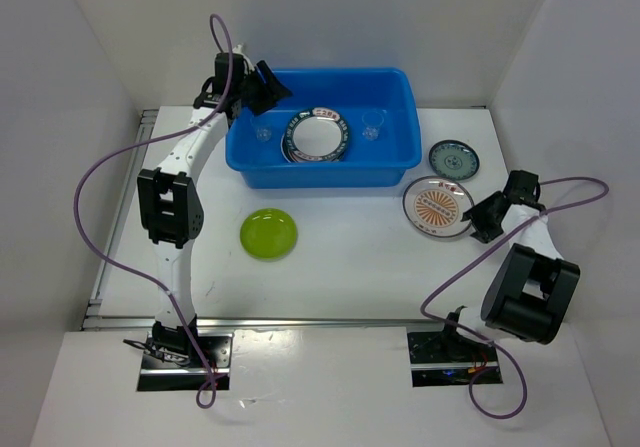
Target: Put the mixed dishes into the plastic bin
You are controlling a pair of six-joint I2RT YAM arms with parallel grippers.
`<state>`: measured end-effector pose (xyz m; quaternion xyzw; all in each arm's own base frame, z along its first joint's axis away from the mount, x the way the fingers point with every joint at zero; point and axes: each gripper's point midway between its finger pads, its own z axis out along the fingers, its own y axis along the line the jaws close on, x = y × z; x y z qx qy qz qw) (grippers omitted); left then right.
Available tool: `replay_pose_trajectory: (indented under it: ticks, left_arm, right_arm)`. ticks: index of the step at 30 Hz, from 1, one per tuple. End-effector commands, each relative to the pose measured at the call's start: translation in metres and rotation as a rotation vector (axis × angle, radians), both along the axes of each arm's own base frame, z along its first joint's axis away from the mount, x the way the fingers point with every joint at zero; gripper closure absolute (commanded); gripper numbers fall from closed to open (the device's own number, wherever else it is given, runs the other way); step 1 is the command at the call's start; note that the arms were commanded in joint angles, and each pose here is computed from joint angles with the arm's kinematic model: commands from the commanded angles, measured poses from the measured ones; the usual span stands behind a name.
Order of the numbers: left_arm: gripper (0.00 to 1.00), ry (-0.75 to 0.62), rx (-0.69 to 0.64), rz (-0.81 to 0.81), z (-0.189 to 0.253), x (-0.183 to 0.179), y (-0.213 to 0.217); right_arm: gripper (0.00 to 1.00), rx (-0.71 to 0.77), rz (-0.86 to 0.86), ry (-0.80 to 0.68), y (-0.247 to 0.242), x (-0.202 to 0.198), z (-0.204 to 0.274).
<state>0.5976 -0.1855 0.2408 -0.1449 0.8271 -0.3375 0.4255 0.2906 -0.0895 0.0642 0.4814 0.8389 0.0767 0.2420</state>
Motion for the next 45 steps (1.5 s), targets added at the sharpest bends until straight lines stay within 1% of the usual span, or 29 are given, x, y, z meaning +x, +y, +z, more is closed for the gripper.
replay_pose_trajectory:
  ticks: [1,3,4,6,7,12,14,20,27,29,39,44,45]
  left_arm:
    - [0.33,-0.066,-0.008,-0.012,0.026,-0.003,0.001]
    - [0.33,-0.074,-0.013,-0.021,0.028,-0.003,0.000]
    - [0.33,-0.074,-0.013,-0.021,0.028,-0.003,0.000]
    - [0.33,-0.064,-0.012,-0.021,0.023,-0.004,0.000]
    - [0.33,-0.073,-0.013,-0.021,0.029,-0.005,0.000]
    - [0.33,-0.064,-0.012,-0.021,0.025,-0.006,0.000]
    - [0.33,-0.073,-0.013,-0.021,0.030,-0.007,0.000]
    - [0.33,-0.064,-0.012,-0.021,0.026,-0.008,0.001]
    - [0.33,-0.068,-0.004,-0.024,0.023,-0.007,0.001]
    - [0.33,-0.077,-0.006,-0.024,0.029,-0.009,0.001]
    - [0.33,-0.068,-0.004,-0.015,0.025,-0.007,0.007]
    - [0.33,-0.067,-0.008,-0.023,0.025,-0.008,0.005]
    - [0.33,-0.058,-0.006,-0.014,0.021,-0.007,0.011]
  right_arm:
    - [0.48,0.017,-0.039,-0.039,0.002,-0.001,0.007]
    - [0.48,0.028,-0.049,-0.055,0.003,0.002,0.009]
    - [0.48,0.042,-0.044,-0.034,0.008,0.001,0.002]
    - [0.49,0.039,-0.044,-0.036,0.009,0.006,-0.002]
    - [0.49,0.055,-0.030,-0.021,0.014,0.005,-0.010]
    - [0.49,0.086,-0.051,-0.035,0.027,0.012,-0.017]
    - [0.49,0.089,-0.058,-0.056,0.029,0.014,-0.015]
    - [0.50,0.079,-0.083,-0.077,0.032,0.016,-0.013]
    - [0.51,0.070,-0.079,-0.051,0.046,0.017,-0.021]
    - [0.51,0.070,-0.067,-0.039,0.052,0.018,-0.025]
    - [0.51,0.042,-0.062,-0.019,0.059,0.029,-0.028]
    - [0.51,0.019,-0.110,-0.020,0.053,0.023,-0.031]
    - [0.51,0.013,-0.126,-0.019,0.051,0.023,-0.031]
